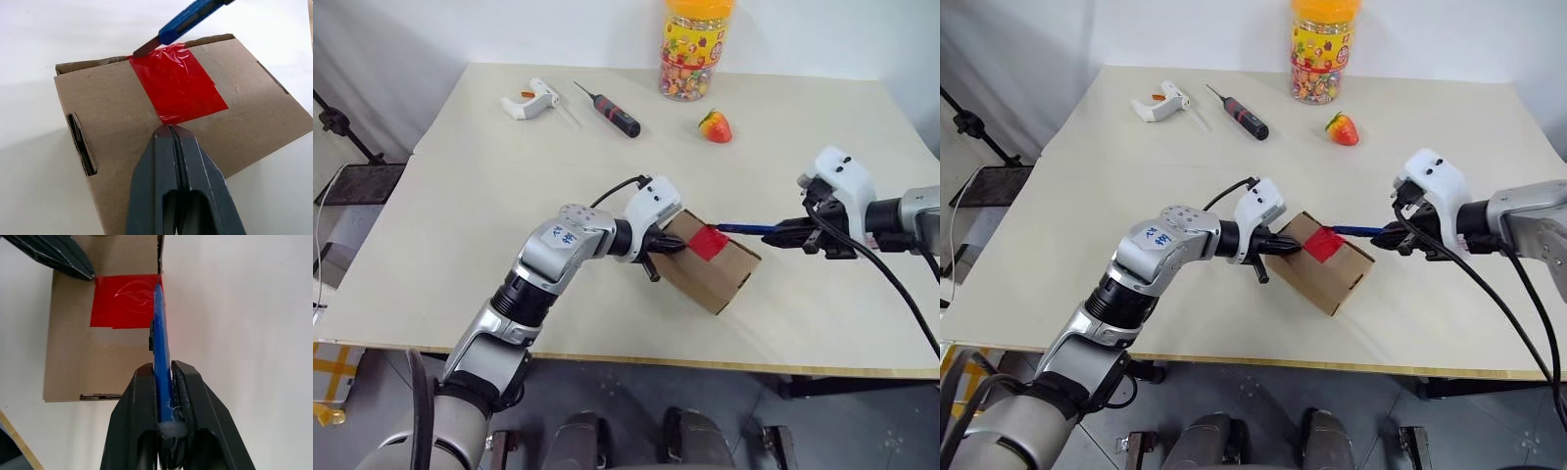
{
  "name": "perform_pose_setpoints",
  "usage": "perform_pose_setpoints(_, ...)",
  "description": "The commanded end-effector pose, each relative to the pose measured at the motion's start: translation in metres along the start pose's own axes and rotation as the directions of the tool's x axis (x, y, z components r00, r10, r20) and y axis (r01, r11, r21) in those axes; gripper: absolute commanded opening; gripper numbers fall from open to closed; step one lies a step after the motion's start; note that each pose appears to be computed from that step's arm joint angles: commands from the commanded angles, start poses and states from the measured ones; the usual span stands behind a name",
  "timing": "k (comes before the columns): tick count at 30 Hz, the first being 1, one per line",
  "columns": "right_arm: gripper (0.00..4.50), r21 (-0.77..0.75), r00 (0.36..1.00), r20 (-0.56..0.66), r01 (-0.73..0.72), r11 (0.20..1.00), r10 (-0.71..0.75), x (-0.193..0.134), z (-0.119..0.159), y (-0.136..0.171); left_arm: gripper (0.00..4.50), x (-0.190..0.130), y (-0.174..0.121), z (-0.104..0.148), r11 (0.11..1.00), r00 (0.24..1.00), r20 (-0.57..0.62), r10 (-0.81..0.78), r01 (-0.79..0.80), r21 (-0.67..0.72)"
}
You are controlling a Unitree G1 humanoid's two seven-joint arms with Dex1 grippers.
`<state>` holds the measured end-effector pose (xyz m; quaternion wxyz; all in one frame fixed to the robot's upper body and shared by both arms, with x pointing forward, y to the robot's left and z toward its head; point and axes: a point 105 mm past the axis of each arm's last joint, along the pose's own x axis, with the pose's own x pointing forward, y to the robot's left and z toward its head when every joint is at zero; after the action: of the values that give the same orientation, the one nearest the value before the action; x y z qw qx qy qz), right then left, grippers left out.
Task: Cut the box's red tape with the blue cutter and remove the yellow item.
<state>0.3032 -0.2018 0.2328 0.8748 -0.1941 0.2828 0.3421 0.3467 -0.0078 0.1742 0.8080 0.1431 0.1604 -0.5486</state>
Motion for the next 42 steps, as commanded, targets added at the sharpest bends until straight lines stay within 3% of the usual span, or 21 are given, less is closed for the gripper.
perform_pose_setpoints(1, 0.17, 0.006, 1.0, -0.018, 0.001, 1.0, -0.001, 0.004, -0.001, -0.001, 0.01, 0.0, 0.011, -0.019, 0.997, 0.996, -0.06, 0.064, -0.066, -0.034)
perform_pose_setpoints(12, 0.17, -0.029, 0.999, -0.01, -0.038, 0.999, 0.038, 0.013, 0.014, 0.001, 0.01, 0.0, 0.011, -0.019, 0.997, 0.996, -0.056, 0.066, -0.067, -0.03)
perform_pose_setpoints(27, 0.17, -0.044, 0.989, -0.137, -0.062, 0.997, 0.056, -0.01, -0.008, -0.006, 0.01, -0.002, 0.014, -0.02, 0.995, 0.995, -0.054, 0.085, -0.088, -0.045)
perform_pose_setpoints(42, 0.17, -0.04, 0.986, -0.15, -0.075, 0.996, 0.068, -0.011, -0.009, -0.001, 0.01, -0.002, 0.013, -0.021, 0.994, 0.995, -0.049, 0.091, -0.094, -0.048)
